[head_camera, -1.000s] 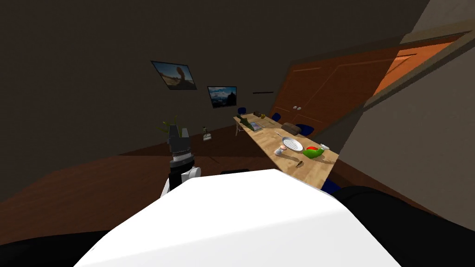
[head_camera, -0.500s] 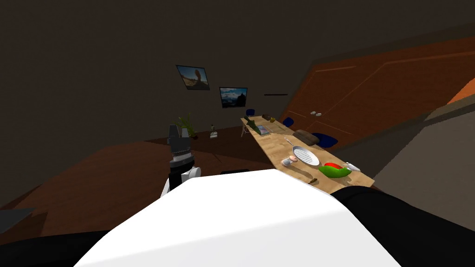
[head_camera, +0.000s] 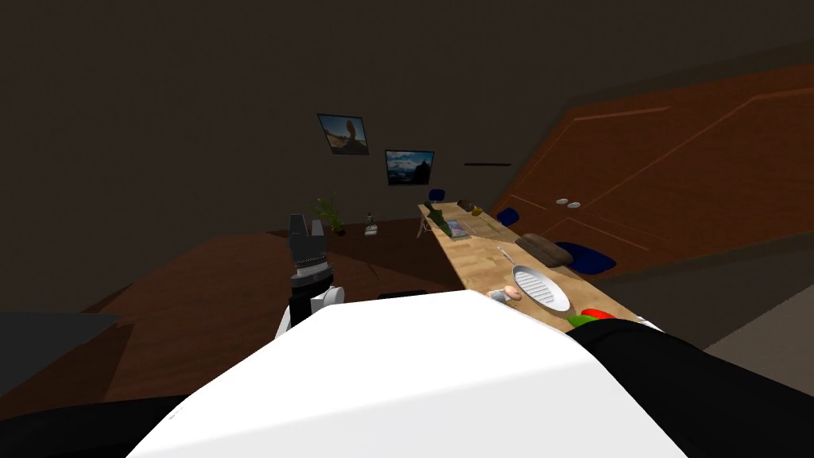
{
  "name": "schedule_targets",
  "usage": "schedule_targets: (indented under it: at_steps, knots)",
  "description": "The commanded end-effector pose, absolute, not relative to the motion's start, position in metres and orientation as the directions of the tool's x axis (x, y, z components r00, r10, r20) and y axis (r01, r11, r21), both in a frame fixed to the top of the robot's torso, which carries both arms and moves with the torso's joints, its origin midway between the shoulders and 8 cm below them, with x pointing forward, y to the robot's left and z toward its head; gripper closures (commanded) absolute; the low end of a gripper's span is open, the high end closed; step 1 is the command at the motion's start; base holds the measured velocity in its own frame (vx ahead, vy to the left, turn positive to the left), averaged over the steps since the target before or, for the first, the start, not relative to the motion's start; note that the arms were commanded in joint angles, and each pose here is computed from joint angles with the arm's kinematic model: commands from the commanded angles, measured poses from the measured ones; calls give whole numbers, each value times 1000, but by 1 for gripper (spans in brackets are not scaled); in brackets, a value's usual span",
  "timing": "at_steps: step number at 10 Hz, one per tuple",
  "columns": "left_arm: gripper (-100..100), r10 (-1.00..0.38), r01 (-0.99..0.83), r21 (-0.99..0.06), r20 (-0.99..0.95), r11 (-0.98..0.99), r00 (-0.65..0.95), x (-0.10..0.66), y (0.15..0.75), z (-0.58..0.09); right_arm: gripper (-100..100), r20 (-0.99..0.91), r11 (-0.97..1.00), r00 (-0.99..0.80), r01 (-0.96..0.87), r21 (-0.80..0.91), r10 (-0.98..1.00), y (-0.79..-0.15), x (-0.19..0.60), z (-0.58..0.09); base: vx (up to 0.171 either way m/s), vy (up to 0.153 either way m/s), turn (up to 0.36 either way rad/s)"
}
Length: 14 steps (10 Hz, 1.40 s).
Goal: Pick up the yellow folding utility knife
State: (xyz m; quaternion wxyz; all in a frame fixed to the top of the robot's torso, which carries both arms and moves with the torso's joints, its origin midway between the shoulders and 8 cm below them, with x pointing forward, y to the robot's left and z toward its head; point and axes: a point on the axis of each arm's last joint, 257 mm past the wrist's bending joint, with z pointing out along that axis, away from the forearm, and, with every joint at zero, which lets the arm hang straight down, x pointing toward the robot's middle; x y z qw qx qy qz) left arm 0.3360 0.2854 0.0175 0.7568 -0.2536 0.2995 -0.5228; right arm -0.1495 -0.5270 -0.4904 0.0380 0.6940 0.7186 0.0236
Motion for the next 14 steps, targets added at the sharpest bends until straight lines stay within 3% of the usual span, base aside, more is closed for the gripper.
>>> schedule_targets:
  at_steps: [1, 7, 8, 9, 12, 13, 14]
  knots:
    - [0, -943, 639, -697, -188, 325, 274, 336, 285, 18, -100, -55, 30, -28, 998, 46, 998, -545, -162, -487, 88, -223, 271]
    - [0, -943, 639, -697, -188, 325, 274, 336, 285, 18, -100, -100, 17, -16, 1000, 3, 995, -568, -172, -488, 57, -183, 102]
    - [0, -943, 639, -697, -188, 325, 274, 336, 285, 17, 0, -101, 16, -15, 1000, 2, 995, -569, -172, -488, 2, -19, 3]
    - [0, -943, 639, -697, -188, 325, 274, 336, 285, 17, -100, -105, 17, -16, 1000, 7, 994, -564, -173, -496, 5, -30, 3]
    - [0, -943, 639, -697, -188, 325, 274, 336, 285, 18, -100, -106, 16, -15, 1000, 11, 994, -560, -175, -505, 4, -30, 1]
    - [0, -943, 639, -697, -188, 325, 274, 336, 285, 17, 100, -107, 18, -17, 1000, 10, 994, -559, -175, -505, 0, 0, 0]
    - [0, -943, 639, -697, -188, 325, 274, 336, 285, 18, 100, -107, 18, -16, 1000, 10, 994, -560, -175, -505, 0, 0, 0]
